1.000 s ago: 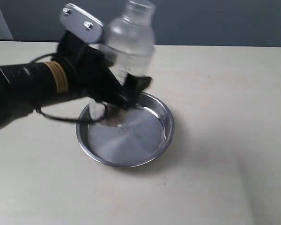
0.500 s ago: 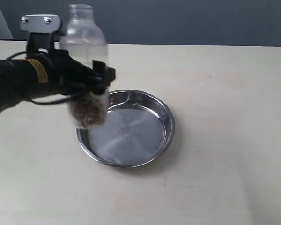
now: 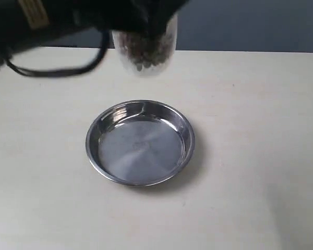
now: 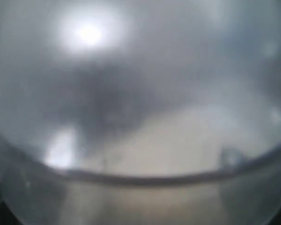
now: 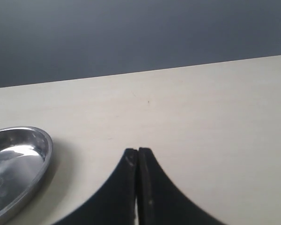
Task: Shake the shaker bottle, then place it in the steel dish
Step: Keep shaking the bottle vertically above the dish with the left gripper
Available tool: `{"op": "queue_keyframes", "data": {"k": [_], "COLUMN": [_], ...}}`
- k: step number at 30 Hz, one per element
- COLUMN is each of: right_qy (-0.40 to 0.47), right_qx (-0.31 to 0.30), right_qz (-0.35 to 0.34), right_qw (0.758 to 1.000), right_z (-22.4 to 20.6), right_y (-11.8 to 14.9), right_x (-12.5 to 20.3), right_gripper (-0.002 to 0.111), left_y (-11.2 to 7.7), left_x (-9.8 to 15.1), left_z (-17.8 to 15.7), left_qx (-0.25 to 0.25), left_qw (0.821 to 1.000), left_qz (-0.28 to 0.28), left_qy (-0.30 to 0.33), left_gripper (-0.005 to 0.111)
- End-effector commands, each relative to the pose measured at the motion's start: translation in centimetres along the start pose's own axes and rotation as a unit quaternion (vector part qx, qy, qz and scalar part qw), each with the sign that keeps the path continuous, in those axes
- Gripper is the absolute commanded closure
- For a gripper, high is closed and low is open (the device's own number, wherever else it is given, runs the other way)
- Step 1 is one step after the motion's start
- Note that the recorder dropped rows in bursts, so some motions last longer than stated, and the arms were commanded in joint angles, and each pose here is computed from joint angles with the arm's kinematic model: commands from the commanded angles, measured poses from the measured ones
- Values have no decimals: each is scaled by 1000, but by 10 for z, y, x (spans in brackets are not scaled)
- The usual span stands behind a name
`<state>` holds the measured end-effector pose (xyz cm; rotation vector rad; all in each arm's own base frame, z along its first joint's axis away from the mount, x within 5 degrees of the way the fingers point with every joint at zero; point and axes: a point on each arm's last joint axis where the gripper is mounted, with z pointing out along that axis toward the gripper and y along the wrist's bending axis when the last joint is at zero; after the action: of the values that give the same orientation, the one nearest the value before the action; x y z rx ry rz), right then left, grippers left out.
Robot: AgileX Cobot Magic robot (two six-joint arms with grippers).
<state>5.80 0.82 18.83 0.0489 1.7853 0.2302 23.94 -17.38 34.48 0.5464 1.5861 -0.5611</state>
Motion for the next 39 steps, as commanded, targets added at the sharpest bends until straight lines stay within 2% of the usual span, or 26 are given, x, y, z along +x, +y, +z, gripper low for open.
{"op": "queue_keyframes", "data": {"k": [1, 3, 4, 5, 7, 8, 10, 11, 12, 13, 14, 16, 17, 18, 20, 21, 23, 25, 26, 27, 30, 32, 33, 35, 37, 39], "right_qy": [-3, -3, -3, -3, -3, -3, -3, -3, -3, -4, -4, -4, -4, -4, -4, -4, -4, -4, -3, -3, -3, -3, -3, -3, -3, -3], "right_qx": [-2, -2, -2, -2, -2, -2, -2, -2, -2, -2, -2, -2, -2, -2, -2, -2, -2, -2, -2, -2, -2, -2, -2, -2, -2, -2], "right_qz": [-2, -2, -2, -2, -2, -2, -2, -2, -2, -2, -2, -2, -2, -2, -2, -2, -2, -2, -2, -2, -2, -2, -2, -2, -2, -2], "right_qw": [1000, 1000, 1000, 1000, 1000, 1000, 1000, 1000, 1000, 1000, 1000, 1000, 1000, 1000, 1000, 1000, 1000, 1000, 1000, 1000, 1000, 1000, 1000, 1000, 1000, 1000], "right_z": [0, 0, 0, 0, 0, 0, 0, 0, 0, 0, 0, 0, 0, 0, 0, 0, 0, 0, 0, 0, 0, 0, 0, 0, 0, 0], "right_y": [0, 0, 0, 0, 0, 0, 0, 0, 0, 0, 0, 0, 0, 0, 0, 0, 0, 0, 0, 0, 0, 0, 0, 0, 0, 0], "right_x": [0, 0, 0, 0, 0, 0, 0, 0, 0, -1, -1, -1, -1, -1, -1, -1, -1, -1, 0, 0, 0, 0, 0, 0, 0, 0], "right_gripper": [109, 109, 109, 109, 109, 109, 109, 109, 109, 109, 109, 109, 109, 109, 109, 109, 109, 109, 109, 109, 109, 109, 109, 109, 109, 109], "left_y": [18, 14, 10, 5, 2, 4, 10, 15, 16, 12, 6, 0, 2, 6, 19, 20, 14, 10, 11, 14, 21, 23, 20, 13, 7, 3], "left_x": [120, 114, 97, 54, 8, 13, 82, 117, 124, 107, 66, 23, 31, 65, 106, 98, 38, -6, -6, 13, 89, 111, 107, 70, 13, -24], "left_z": [27, 29, 29, 22, 8, 8, 20, 24, 24, 22, 15, -4, -5, 1, 6, 6, -2, -13, -12, -6, 11, 14, 14, 11, 0, -12], "left_qx": [-49, -39, -23, 2, 8, 0, -23, -37, -42, -30, -2, 19, 6, -13, -57, -58, -24, -15, -26, -39, -60, -73, -66, -38, -13, -6], "left_qw": [974, 980, 987, 997, 999, 999, 991, 981, 979, 986, 996, 997, 999, 999, 989, 991, 995, 992, 996, 999, 990, 985, 987, 995, 996, 994], "left_qz": [-70, -85, -80, -66, -35, -32, -44, -75, -88, -94, -81, -35, -31, -34, -97, -104, -68, -18, -15, -19, -58, -96, -100, -86, -51, -4], "left_qy": [209, 178, 136, 39, -34, -13, 126, 172, 177, 132, 36, -62, -41, 34, 93, 68, -62, -124, -87, -22, 114, 125, 109, 30, -66, -111], "left_gripper": [106, 106, 106, 106, 106, 106, 106, 106, 106, 106, 106, 106, 106, 106, 106, 106, 106, 106, 106, 106, 106, 106, 106, 106, 106, 106]}}
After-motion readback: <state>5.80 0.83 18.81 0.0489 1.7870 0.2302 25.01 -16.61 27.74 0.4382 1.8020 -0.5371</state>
